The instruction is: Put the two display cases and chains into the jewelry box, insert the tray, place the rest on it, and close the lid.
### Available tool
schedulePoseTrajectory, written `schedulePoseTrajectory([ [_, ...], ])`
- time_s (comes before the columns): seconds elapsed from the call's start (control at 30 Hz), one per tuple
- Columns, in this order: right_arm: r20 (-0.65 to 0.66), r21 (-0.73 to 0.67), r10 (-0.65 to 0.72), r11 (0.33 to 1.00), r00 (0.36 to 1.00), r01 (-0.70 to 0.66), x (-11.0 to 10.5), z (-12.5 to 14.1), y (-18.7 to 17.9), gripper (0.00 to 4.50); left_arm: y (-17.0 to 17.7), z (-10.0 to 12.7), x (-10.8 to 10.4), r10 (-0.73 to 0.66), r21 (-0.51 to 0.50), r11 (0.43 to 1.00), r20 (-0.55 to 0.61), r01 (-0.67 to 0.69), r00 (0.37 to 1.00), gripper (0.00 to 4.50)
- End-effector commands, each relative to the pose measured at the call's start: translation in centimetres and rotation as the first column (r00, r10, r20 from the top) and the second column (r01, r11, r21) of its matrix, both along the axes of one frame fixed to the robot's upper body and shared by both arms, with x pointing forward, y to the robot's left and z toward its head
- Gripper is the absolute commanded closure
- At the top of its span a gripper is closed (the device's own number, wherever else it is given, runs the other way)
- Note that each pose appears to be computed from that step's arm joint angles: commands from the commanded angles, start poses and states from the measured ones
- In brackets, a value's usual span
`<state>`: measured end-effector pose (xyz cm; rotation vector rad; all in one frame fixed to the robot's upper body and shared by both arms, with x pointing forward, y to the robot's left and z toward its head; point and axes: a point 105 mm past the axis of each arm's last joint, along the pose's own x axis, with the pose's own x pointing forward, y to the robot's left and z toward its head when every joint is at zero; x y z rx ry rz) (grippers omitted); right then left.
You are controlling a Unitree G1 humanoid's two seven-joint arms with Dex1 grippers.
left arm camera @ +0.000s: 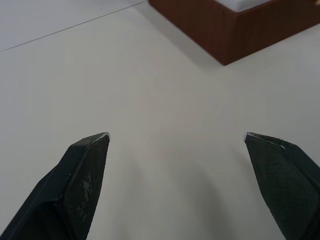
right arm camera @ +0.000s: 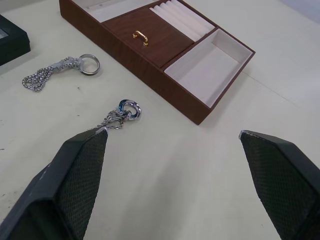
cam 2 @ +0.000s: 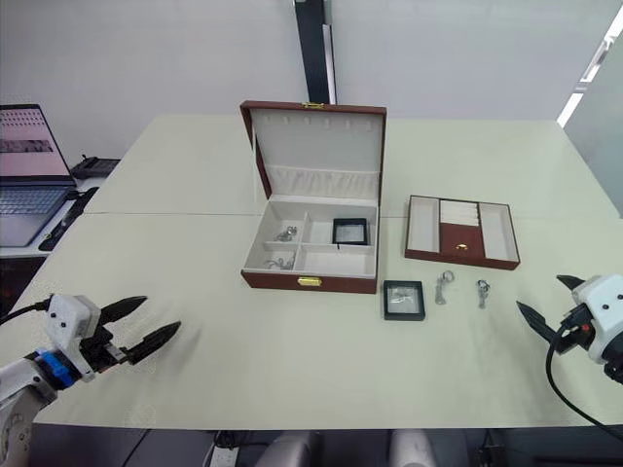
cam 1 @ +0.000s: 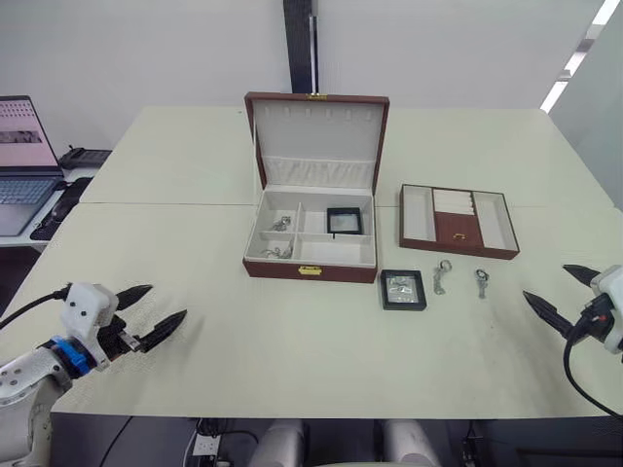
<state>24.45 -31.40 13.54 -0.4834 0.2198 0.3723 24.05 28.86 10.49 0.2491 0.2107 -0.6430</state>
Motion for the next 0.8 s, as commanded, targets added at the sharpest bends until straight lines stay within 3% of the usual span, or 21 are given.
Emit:
schedulePoseTrajectory([
  [0.03, 0.041, -0.045, 0.052, 0.998, 0.998, -0.05, 0.3, 1.7, 0.5, 0.0, -3.3, 1.7, -0.4, -0.187, 0.016, 0.982, 0.027, 0.187, 0.982, 0.04],
  [0.2, -0.02, -0.058, 0.149, 0.987, 0.989, -0.149, -0.4, 2.2, 1.9, 0.0, -7.4, 3.0, -1.9, -0.425, 0.003, 0.905, 0.048, 0.426, 0.904, 0.04],
  [0.33, -0.089, -0.125, 0.266, 0.953, 0.96, -0.276, -0.9, 2.7, 4.0, 0.0, -9.4, 3.8, -2.6, -0.512, -0.053, 0.857, 0.037, 0.513, 0.858, 0.04],
  [0.57, -0.244, -0.184, 0.524, 0.801, 0.816, -0.569, -1.6, 2.5, 9.4, 0.0, -11.2, 4.2, -3.1, -0.619, -0.103, 0.78, 0.015, 0.617, 0.785, 0.04],
  [0.8, -0.267, -0.123, 0.653, 0.707, 0.709, -0.697, -1.7, 1.7, 13.1, 0.0, -11.6, 4.2, -4.0, -0.702, -0.106, 0.701, 0.066, 0.705, 0.709, 0.04],
])
